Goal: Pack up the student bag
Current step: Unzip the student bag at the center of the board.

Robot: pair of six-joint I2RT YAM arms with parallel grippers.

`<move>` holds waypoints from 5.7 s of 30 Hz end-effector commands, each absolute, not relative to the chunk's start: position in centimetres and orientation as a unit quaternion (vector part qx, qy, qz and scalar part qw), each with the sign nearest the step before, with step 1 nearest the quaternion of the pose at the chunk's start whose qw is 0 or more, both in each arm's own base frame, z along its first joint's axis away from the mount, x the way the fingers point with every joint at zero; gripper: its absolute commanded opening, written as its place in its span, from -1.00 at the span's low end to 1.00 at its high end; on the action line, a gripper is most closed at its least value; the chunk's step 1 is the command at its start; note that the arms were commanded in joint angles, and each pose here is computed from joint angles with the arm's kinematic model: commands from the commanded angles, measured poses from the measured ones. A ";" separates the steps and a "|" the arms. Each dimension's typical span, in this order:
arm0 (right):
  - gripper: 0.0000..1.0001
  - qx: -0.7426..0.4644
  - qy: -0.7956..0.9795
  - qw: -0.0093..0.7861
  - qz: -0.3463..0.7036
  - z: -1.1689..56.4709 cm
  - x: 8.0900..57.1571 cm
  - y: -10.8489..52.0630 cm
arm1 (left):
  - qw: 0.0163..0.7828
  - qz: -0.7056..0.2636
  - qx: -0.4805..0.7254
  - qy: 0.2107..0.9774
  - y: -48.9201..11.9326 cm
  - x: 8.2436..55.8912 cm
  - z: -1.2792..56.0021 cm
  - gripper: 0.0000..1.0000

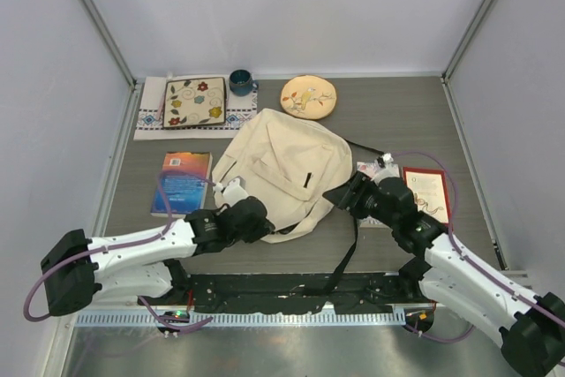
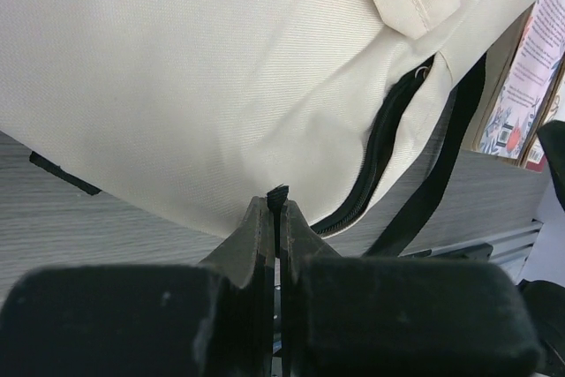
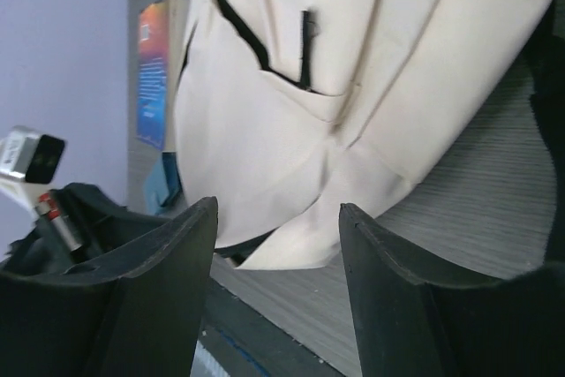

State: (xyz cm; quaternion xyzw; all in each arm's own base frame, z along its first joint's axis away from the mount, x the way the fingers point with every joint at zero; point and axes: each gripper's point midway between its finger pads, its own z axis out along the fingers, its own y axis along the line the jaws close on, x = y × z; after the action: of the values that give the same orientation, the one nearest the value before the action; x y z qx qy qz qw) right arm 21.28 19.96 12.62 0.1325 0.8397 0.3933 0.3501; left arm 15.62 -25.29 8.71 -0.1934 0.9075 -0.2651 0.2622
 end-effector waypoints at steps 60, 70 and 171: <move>-0.03 0.265 0.818 0.162 0.484 12.2 15.8 31.7 | 0.287 -0.306 -0.185 0.889 -27.0 16.9 11.1 -1.00; -0.03 0.281 0.816 0.136 0.488 11.2 15.6 32.6 | 0.287 -0.310 -0.184 0.888 -27.1 16.9 11.4 -1.00; 0.43 0.072 0.897 0.336 0.277 14.9 23.9 23.8 | 0.335 -0.305 -0.179 0.873 -26.9 14.5 9.7 -1.00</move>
State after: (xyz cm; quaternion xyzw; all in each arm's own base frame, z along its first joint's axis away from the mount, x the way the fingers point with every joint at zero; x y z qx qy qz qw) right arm 25.39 25.98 12.78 0.0339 0.9106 0.2658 0.3146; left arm 13.00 -25.58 7.21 -0.1515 0.9029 -0.2645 0.3031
